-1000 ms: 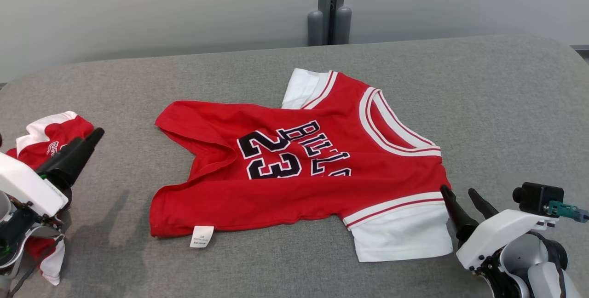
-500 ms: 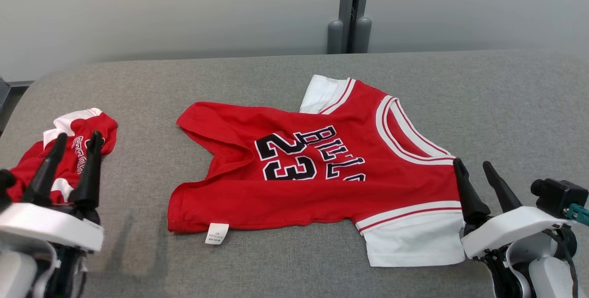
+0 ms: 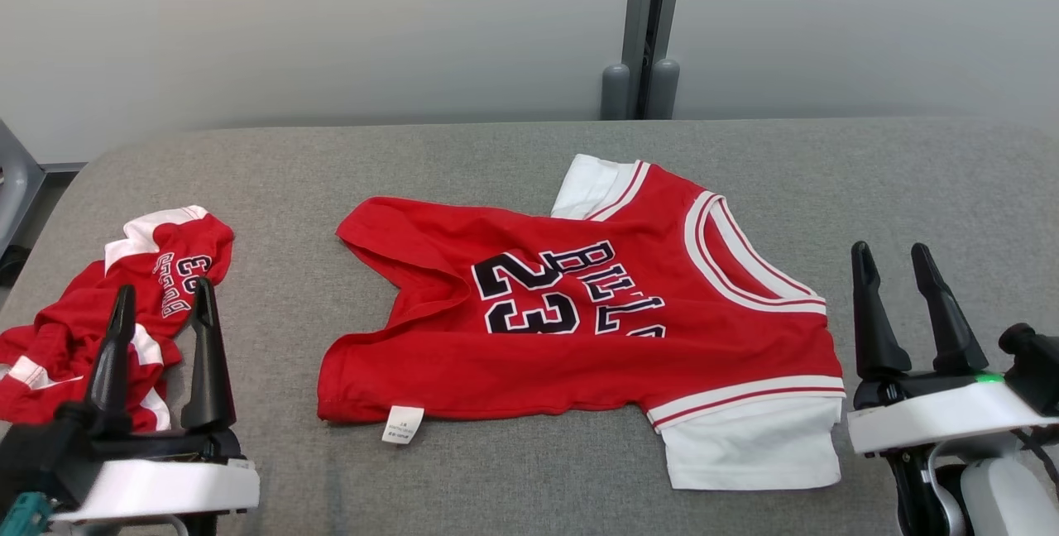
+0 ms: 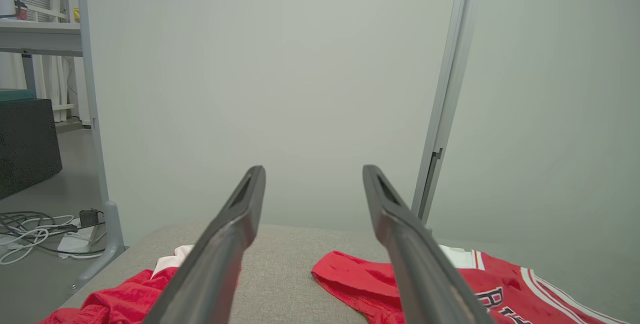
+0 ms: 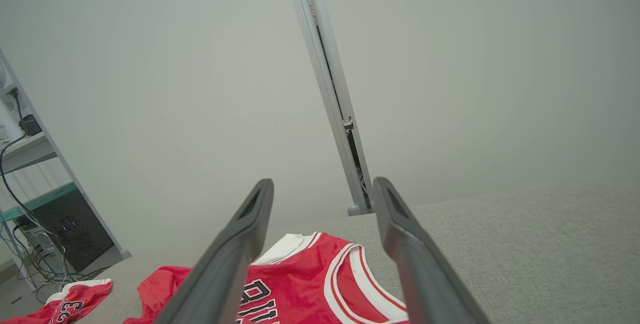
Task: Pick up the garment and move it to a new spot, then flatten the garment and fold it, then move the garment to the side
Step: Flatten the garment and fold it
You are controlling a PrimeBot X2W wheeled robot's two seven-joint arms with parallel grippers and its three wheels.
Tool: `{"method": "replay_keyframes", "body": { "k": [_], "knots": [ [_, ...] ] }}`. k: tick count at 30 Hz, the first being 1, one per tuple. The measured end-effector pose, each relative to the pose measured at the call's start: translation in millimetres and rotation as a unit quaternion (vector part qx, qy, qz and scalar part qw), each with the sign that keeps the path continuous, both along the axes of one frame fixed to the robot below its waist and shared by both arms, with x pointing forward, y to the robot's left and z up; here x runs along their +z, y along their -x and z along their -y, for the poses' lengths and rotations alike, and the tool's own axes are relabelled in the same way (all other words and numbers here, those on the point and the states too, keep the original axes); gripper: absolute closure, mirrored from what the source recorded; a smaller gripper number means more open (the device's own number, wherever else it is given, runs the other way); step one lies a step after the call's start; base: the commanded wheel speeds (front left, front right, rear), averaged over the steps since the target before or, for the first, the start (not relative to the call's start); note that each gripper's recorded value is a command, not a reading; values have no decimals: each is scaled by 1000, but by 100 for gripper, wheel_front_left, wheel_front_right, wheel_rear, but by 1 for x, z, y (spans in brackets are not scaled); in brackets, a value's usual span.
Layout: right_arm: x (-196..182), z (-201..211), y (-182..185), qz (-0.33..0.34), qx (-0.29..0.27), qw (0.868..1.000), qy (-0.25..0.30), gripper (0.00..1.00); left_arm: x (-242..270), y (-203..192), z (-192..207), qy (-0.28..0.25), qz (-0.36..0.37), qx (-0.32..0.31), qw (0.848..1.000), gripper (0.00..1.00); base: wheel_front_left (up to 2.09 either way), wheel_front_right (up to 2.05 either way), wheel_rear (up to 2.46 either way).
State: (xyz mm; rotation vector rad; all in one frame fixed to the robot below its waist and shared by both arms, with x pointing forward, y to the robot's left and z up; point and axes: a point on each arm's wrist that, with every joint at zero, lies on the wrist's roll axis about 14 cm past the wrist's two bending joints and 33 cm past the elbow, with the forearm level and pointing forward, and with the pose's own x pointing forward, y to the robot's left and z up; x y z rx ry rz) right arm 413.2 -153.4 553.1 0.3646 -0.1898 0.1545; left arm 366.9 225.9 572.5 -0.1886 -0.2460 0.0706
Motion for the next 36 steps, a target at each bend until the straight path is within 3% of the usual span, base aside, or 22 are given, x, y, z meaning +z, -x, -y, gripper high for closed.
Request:
{"method": "replay_keyframes", "body": {
  "k": [12, 36],
  "knots": [
    [-33, -3, 23, -37, 0, 998, 44, 0, -36, 27, 15, -10, -39, 22, 999, 0, 0, 0, 0],
    [-25, 0, 27, -23, -9, 997, 69, 0, -55, 32, 19, -37, -64, 16, 997, 0, 0, 0, 0]
  ]
}}
